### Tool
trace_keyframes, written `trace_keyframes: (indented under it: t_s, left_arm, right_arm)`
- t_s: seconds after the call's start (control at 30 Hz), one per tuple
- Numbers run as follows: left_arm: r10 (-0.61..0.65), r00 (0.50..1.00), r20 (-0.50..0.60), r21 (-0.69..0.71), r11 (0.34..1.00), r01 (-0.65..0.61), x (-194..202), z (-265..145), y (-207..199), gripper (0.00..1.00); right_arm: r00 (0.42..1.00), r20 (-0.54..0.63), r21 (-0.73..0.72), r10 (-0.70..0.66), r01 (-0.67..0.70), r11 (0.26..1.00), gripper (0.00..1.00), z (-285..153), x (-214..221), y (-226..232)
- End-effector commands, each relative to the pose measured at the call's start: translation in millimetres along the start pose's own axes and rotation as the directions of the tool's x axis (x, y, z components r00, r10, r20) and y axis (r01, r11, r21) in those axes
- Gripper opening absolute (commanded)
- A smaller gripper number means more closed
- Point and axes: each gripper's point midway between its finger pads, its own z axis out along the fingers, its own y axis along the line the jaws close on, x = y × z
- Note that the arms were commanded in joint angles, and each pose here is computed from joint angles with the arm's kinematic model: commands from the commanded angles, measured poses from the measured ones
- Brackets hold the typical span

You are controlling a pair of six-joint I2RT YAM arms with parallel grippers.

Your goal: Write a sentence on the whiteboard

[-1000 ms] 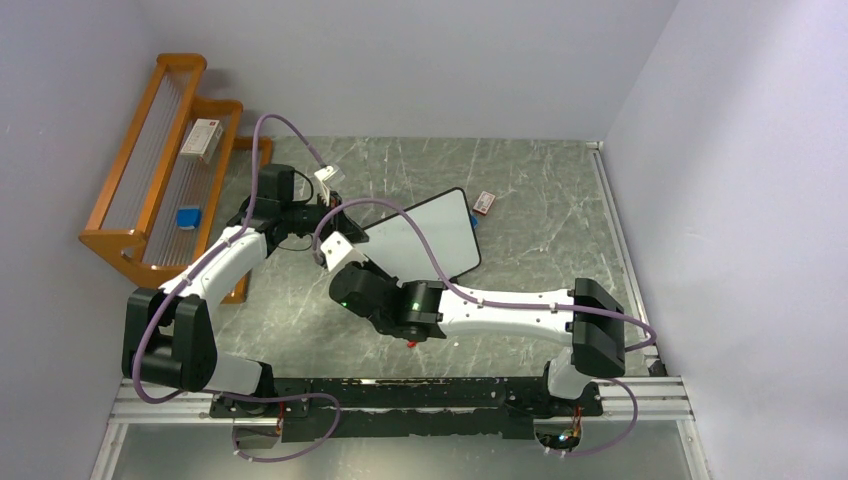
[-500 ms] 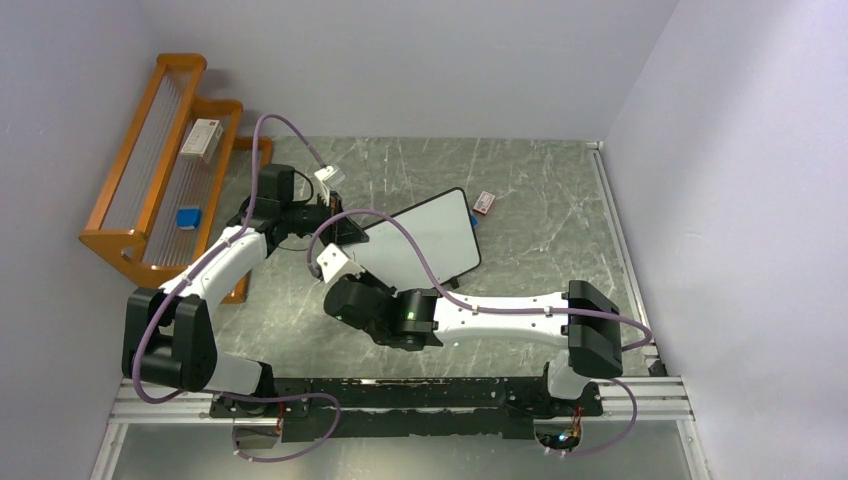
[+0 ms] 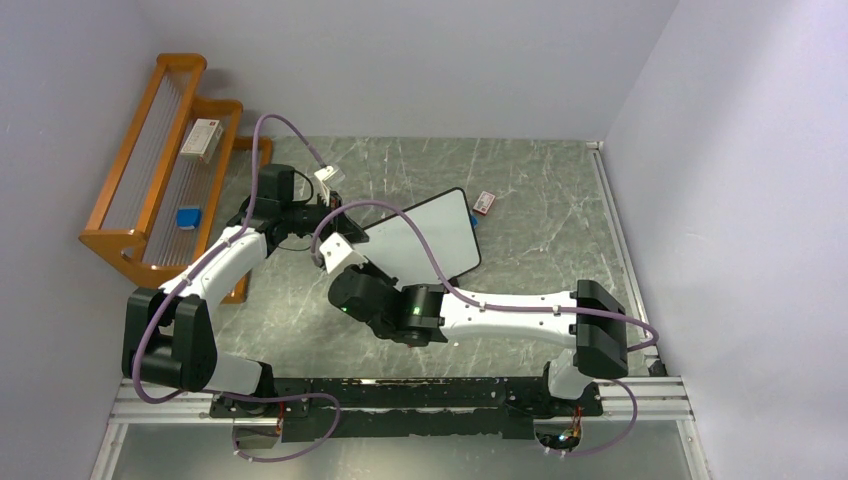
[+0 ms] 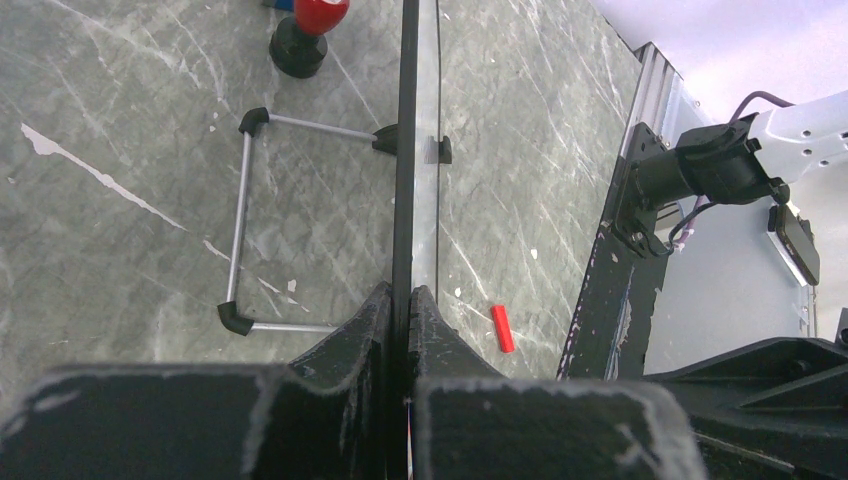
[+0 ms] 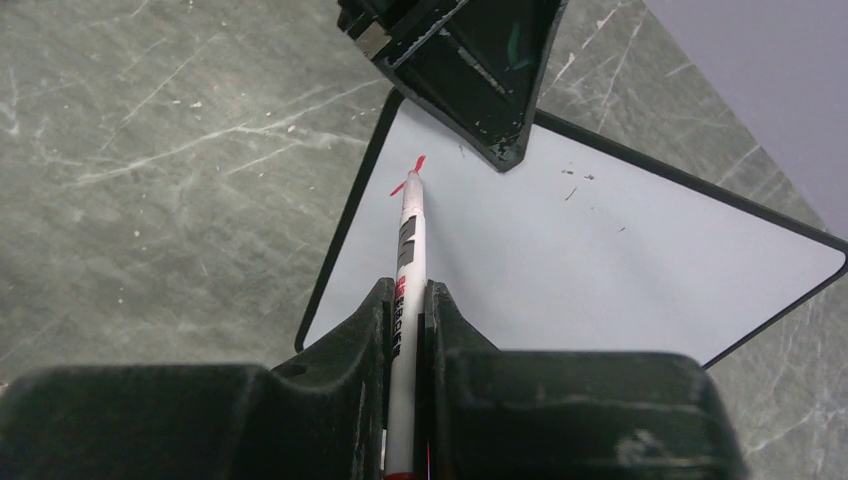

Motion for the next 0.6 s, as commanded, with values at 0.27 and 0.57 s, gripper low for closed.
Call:
trace_keyframes:
  t_s: [0.27,0.57]
  left_arm:
    - [-0.031,0.997,-0.064,-0.014,0.999,0.031,23.6,7.9,4.5,0.05]
    - [-0.031,0.997,-0.066,-0.010,0.999,0.030,24.0,8.0,4.2,0.05]
  right_arm:
    - [0.997,0.051,0.040,0.058,-0.060,0.997,0.00,5.0,-20.6,-16.1]
    - [0.997,0.046,0.028,0.058,-0.060,0.998,0.00,10.0,-19.4,-13.3]
